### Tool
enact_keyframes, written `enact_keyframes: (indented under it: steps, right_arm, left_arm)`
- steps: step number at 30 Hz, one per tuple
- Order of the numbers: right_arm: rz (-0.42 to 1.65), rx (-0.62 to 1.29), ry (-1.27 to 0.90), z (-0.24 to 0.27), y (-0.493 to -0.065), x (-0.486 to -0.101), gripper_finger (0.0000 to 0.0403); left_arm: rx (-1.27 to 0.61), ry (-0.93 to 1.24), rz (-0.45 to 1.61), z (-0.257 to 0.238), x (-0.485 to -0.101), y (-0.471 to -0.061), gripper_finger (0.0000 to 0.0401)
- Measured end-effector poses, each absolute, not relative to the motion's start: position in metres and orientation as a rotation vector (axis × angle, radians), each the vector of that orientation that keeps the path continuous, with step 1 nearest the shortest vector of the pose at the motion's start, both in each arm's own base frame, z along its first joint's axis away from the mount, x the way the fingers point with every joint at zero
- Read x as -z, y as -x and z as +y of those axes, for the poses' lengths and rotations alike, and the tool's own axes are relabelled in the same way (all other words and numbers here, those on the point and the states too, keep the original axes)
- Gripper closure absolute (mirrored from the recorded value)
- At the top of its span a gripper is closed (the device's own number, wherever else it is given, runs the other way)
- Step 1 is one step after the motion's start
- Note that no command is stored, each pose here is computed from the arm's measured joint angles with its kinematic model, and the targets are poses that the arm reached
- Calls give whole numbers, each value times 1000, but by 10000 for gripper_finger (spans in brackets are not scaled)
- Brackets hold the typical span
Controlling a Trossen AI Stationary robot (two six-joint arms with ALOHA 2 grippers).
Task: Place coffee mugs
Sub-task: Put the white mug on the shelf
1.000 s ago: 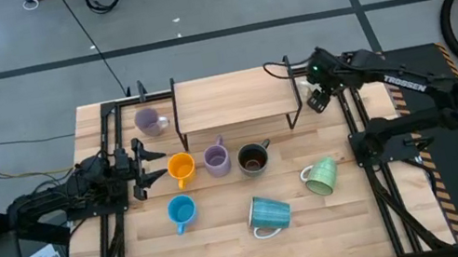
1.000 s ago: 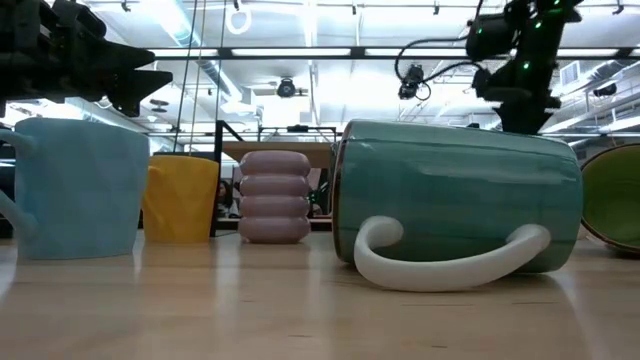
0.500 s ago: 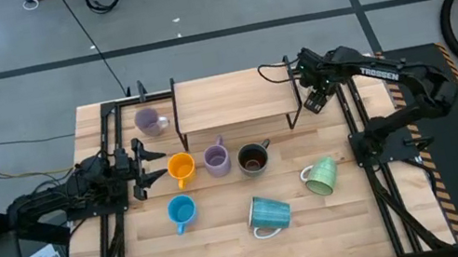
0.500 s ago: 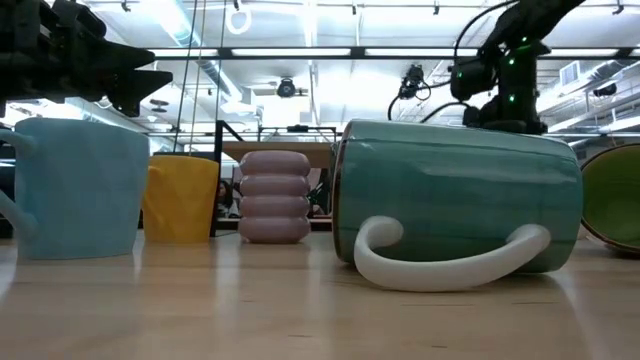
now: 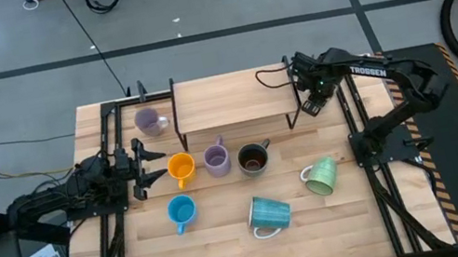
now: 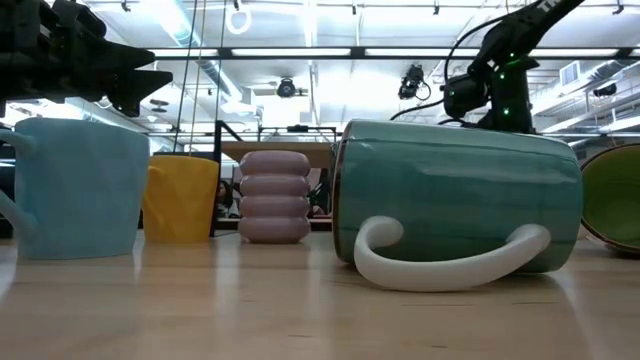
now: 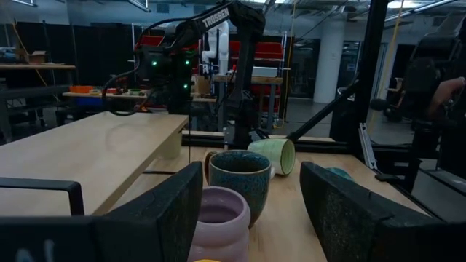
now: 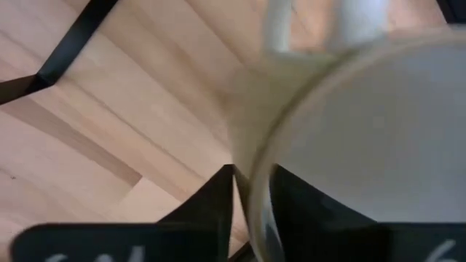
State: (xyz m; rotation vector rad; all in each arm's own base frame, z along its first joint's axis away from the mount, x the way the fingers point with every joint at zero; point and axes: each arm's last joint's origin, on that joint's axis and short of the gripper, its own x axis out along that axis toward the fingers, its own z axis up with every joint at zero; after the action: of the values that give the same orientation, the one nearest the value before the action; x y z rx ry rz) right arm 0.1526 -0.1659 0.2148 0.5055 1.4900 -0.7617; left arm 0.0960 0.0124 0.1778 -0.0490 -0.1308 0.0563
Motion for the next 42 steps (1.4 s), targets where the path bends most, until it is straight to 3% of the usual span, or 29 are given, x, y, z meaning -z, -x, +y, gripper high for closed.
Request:
enact_keyframes:
  steps: [5, 24, 34, 42]
  right_arm:
    - [1496, 757, -510, -165, -152, -215, 368]
    - [1637, 706, -565, -155, -144, -224, 369]
    - [1627, 798, -470, -163, -146, -297, 369]
    - [1382, 869, -398, -165, -148, -374, 369]
  left_arm:
    - [-57, 49, -130, 12, -178, -96, 163]
    - [-57, 49, -131, 12, -178, -96, 163]
    - [-57, 49, -130, 12, -178, -96, 163]
    - [-56, 50, -130, 12, -178, -96, 163]
